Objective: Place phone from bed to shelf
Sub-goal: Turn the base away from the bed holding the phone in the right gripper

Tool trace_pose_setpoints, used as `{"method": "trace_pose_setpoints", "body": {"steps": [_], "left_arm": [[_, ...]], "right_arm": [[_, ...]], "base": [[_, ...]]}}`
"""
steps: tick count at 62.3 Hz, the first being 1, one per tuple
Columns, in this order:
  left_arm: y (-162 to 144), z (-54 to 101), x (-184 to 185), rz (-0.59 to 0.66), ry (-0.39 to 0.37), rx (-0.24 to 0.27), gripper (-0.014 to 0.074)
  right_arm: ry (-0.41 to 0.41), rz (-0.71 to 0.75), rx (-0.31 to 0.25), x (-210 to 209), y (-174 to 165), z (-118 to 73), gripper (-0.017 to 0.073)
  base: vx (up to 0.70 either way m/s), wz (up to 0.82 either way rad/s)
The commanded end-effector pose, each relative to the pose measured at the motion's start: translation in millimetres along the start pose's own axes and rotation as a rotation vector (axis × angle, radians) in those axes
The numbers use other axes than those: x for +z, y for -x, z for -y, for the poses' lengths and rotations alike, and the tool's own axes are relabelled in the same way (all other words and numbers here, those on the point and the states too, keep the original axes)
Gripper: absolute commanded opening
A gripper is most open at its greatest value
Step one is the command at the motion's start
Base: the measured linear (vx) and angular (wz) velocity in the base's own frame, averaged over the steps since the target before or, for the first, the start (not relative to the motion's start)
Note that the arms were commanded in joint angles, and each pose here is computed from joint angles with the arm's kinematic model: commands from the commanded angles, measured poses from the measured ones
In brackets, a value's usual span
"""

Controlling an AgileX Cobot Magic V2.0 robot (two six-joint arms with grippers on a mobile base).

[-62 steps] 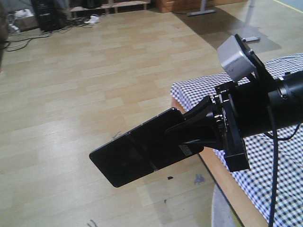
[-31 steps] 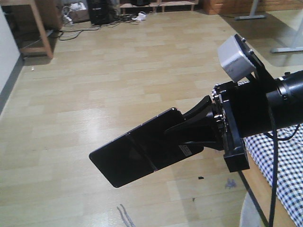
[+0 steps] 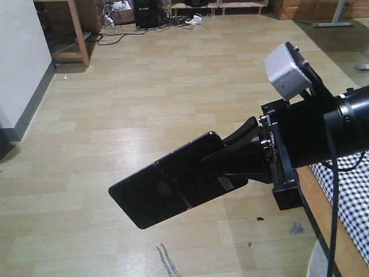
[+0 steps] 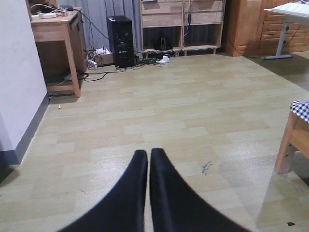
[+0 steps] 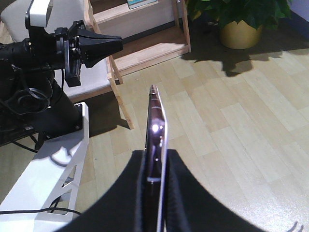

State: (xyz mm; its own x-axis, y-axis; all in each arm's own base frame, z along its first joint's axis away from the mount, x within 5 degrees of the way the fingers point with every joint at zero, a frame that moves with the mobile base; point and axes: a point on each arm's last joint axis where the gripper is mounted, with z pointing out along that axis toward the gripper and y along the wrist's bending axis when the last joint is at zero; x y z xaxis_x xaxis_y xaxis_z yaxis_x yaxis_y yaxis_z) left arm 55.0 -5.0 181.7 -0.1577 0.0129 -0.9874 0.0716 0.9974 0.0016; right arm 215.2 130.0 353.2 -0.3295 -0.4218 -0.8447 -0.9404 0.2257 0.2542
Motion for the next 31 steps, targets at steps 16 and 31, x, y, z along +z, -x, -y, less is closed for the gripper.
{"method": "trace_pose_setpoints", "body": {"steps": [16,31], "left_arm": [[6.2,-0.8,-0.5,0.074,0.009,-0.013,0.0001],[6.2,-0.8,-0.5,0.074,0.009,-0.013,0.0001]], "right_arm": [[0.077,0.085,-0.022,-9.7,14.9,-17.8,-0.0001],[0.075,0.087,-0.026,-10.5,15.3,-19.0,-0.0001]], "base": [[0.02,-0.01],[0.04,0.02]]}}
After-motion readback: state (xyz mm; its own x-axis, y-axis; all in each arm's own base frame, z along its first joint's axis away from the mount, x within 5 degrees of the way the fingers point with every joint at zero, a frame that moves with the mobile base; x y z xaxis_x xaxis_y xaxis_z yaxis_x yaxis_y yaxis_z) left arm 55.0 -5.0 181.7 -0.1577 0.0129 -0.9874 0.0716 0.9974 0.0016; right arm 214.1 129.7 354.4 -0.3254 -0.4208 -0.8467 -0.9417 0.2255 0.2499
